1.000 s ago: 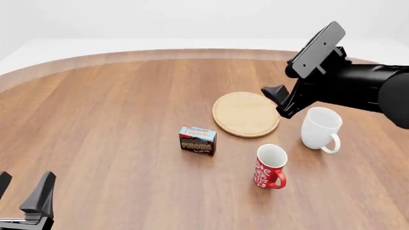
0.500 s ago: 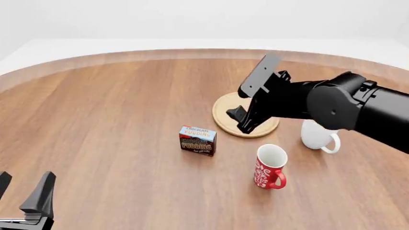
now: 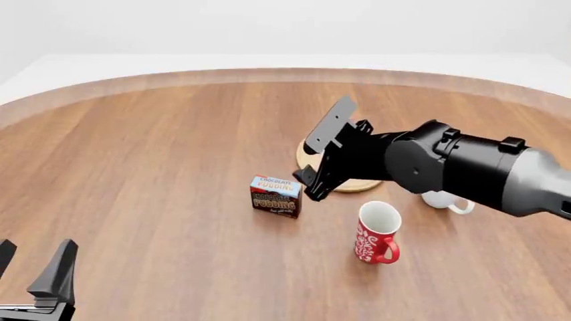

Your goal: Put the chocolate pudding to the left of the plate.

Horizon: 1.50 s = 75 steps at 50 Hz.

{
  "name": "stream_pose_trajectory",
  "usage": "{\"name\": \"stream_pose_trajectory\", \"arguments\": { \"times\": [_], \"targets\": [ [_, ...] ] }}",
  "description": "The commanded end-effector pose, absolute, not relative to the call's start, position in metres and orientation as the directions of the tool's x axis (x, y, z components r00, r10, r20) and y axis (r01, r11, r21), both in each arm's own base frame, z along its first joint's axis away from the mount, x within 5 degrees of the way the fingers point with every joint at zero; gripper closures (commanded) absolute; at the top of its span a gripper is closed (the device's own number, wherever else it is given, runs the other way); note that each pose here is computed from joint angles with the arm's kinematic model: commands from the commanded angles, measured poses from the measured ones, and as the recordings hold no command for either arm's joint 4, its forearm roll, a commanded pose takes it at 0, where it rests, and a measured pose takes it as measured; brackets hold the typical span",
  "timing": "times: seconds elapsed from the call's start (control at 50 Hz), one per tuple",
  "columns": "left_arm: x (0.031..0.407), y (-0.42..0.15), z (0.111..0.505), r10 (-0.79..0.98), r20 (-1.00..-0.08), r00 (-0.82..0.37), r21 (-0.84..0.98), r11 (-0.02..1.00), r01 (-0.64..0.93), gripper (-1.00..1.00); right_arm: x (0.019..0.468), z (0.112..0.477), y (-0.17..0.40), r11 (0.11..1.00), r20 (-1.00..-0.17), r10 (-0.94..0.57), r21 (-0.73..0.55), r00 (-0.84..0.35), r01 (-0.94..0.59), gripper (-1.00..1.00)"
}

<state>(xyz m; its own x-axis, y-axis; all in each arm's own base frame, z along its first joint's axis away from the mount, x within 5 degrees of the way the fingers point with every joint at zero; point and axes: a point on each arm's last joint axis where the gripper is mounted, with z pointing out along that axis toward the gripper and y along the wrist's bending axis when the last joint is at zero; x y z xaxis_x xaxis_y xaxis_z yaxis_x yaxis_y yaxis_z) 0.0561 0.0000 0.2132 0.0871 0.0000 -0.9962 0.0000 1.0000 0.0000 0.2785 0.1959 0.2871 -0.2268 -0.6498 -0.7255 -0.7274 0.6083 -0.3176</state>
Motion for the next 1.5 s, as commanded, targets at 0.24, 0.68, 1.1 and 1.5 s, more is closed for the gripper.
{"name": "stream_pose_trajectory", "arguments": {
  "times": [0.24, 0.68, 1.1, 1.5],
  "targets": [
    [0.056, 0.0, 0.213, 0.0, -0.996, 0.087, 0.0, 1.0, 0.0, -1.0, 0.292, 0.256, 0.207, 0.621, -0.718, -0.643, -0.287, -0.266, -0.729, -1.0],
    [0.056, 0.0, 0.213, 0.0, -0.996, 0.087, 0.0, 1.0, 0.0, -1.0, 0.322, 0.23, 0.213, 0.64, -0.699, -0.646, -0.279, -0.306, -0.716, -1.0],
    [0.056, 0.0, 0.213, 0.0, -0.996, 0.087, 0.0, 1.0, 0.0, -1.0, 0.323, 0.21, 0.23, 0.629, -0.694, -0.648, -0.255, -0.314, -0.734, -1.0],
    [0.056, 0.0, 0.213, 0.0, -0.996, 0.087, 0.0, 1.0, 0.0, -1.0, 0.337, 0.194, 0.233, 0.644, -0.691, -0.64, -0.246, -0.335, -0.724, -1.0]
  ]
}}
